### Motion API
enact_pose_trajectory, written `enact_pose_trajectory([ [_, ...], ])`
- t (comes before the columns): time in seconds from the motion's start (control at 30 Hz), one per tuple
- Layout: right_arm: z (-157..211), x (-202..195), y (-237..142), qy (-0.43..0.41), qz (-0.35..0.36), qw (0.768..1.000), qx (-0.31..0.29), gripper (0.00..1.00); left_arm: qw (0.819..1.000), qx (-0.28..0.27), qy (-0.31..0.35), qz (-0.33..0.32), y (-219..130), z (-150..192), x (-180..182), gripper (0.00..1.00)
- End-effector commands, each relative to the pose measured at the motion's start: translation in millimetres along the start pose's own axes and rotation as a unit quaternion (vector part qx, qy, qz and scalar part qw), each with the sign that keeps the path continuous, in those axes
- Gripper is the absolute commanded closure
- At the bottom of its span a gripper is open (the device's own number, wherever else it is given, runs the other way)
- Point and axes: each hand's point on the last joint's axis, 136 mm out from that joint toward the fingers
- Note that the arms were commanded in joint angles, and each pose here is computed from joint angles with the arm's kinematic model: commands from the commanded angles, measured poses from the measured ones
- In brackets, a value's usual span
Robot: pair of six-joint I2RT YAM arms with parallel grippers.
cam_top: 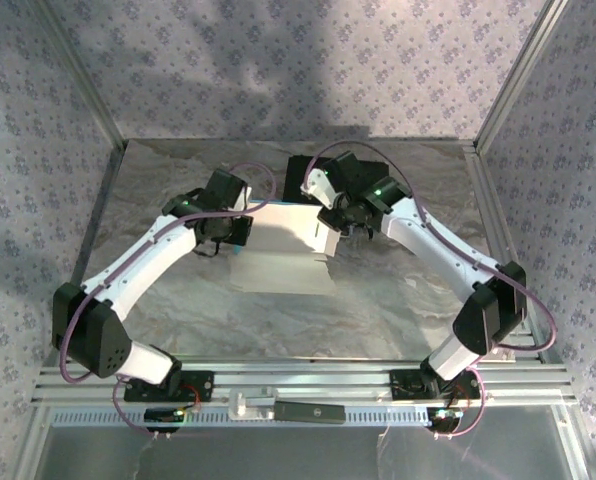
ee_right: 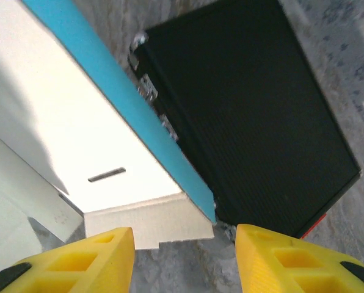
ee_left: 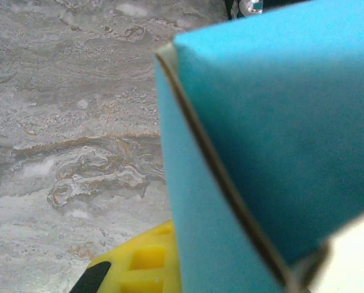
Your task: Fold the paper box
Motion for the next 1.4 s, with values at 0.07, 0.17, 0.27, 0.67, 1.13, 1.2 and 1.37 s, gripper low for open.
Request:
enact_pose_trajectory([
  [0.07, 2.5, -0.8, -4.4, -0.039, -0.007, 0.999, 0.019, 0.52, 0.999, 0.022, 0.022, 0.025, -3.8, 0.6, -4.5, 1.00],
  [0.17, 1.5, -1.5, 3.8, -0.044, -0.006, 0.999, 0.023, 0.54, 0.999, 0.025, 0.024, 0.029, -3.7, 0.7, -5.9, 1.00],
  [0.27, 0.5, -0.2, 10.4, -0.045, -0.009, 0.999, 0.027, 0.56, 0.999, 0.023, 0.024, 0.029, -4.4, 0.1, -5.1, 1.00],
  [0.67, 12.3, 6.8, 26.6, -0.045, -0.018, 0.998, 0.039, 0.56, 0.999, 0.024, 0.026, 0.034, -2.1, -0.2, -5.3, 1.00],
  [1.13, 19.7, -2.4, 41.3, -0.031, 0.005, 0.998, 0.053, 0.68, 0.999, 0.023, 0.027, 0.036, -3.1, -1.3, -4.7, 1.00],
  [1.2, 15.8, -2.2, 40.6, -0.029, 0.006, 0.998, 0.046, 0.72, 0.999, 0.022, 0.027, 0.037, -2.8, -1.3, -5.6, 1.00],
  [1.37, 12.9, -0.7, 41.4, -0.019, 0.001, 0.999, 0.044, 0.83, 0.999, 0.018, 0.023, 0.036, -3.6, -2.6, -4.8, 1.00],
])
Point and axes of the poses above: each hand's point on the last joint's axis, 136 mm out from that joint toward the fingers, its own y axis out along the fingers, its own x axis along the line the jaws close on, z = x × y, and after that the axes turned 2 degrees about y, right-handed
